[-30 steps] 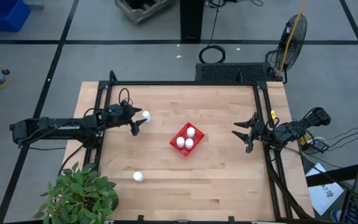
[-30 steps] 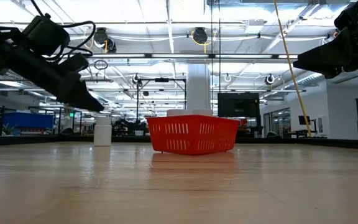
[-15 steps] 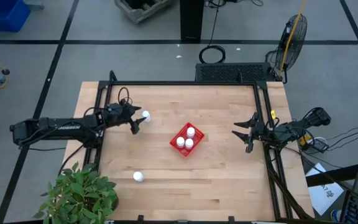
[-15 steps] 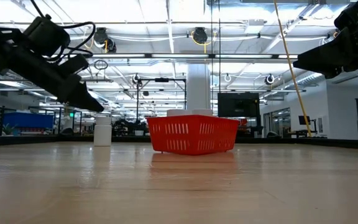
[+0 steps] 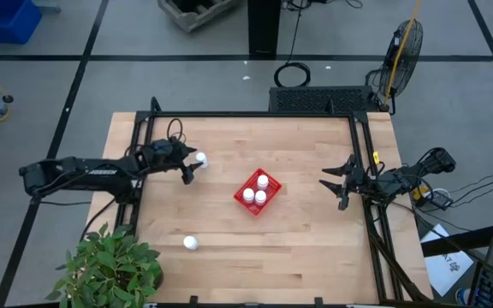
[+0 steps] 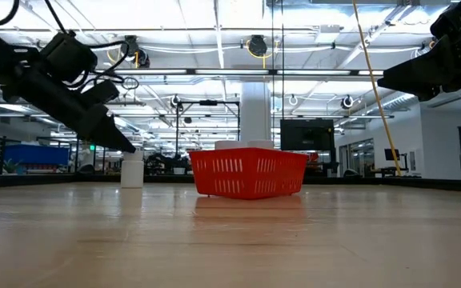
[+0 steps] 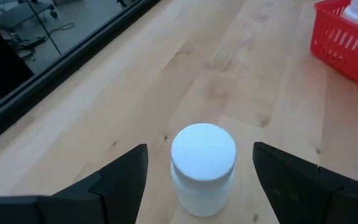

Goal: Pick and place pill bottles into a basket
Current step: Put the white medicine bottle into the red bin

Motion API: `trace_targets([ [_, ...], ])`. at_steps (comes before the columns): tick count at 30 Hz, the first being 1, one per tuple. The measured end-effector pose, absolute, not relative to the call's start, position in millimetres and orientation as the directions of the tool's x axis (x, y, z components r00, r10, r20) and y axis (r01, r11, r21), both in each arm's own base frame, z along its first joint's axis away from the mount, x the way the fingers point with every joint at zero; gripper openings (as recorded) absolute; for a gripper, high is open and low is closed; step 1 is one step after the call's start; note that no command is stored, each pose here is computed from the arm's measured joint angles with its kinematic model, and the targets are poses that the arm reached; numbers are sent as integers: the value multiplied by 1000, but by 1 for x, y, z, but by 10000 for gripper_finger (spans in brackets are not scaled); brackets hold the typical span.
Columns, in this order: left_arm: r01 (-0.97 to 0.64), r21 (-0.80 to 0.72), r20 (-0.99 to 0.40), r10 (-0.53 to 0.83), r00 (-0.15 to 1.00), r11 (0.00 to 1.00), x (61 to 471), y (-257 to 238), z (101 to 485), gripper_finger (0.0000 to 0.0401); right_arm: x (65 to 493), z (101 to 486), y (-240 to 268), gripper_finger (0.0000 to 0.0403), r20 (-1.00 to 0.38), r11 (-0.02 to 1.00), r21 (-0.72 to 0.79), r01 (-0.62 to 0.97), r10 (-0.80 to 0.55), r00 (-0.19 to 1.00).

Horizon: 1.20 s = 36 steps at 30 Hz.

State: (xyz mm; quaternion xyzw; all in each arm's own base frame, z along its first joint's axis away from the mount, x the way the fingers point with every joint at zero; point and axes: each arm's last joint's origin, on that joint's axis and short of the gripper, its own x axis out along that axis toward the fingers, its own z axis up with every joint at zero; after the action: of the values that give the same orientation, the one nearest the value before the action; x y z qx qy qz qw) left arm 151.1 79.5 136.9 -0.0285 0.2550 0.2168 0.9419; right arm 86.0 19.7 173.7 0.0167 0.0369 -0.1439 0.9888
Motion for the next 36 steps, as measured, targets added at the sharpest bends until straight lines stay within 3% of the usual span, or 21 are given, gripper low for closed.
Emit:
trace_targets([
  [16,-409,39,-502,372,781,912,159,86,126,292,86,174,20,176,-78,958,22,286,-283,956],
  [27,-413,31,-496,373,784,910,159,86,126,165,86,174,20,172,-78,958,22,286,-283,956],
  [32,-417,-39,-462,353,814,908,162,86,130,163,86,174,20,175,-78,958,22,286,-283,956],
  [36,-301,-136,-381,231,895,944,168,80,137,177,86,174,20,177,-78,958,22,286,-283,956],
])
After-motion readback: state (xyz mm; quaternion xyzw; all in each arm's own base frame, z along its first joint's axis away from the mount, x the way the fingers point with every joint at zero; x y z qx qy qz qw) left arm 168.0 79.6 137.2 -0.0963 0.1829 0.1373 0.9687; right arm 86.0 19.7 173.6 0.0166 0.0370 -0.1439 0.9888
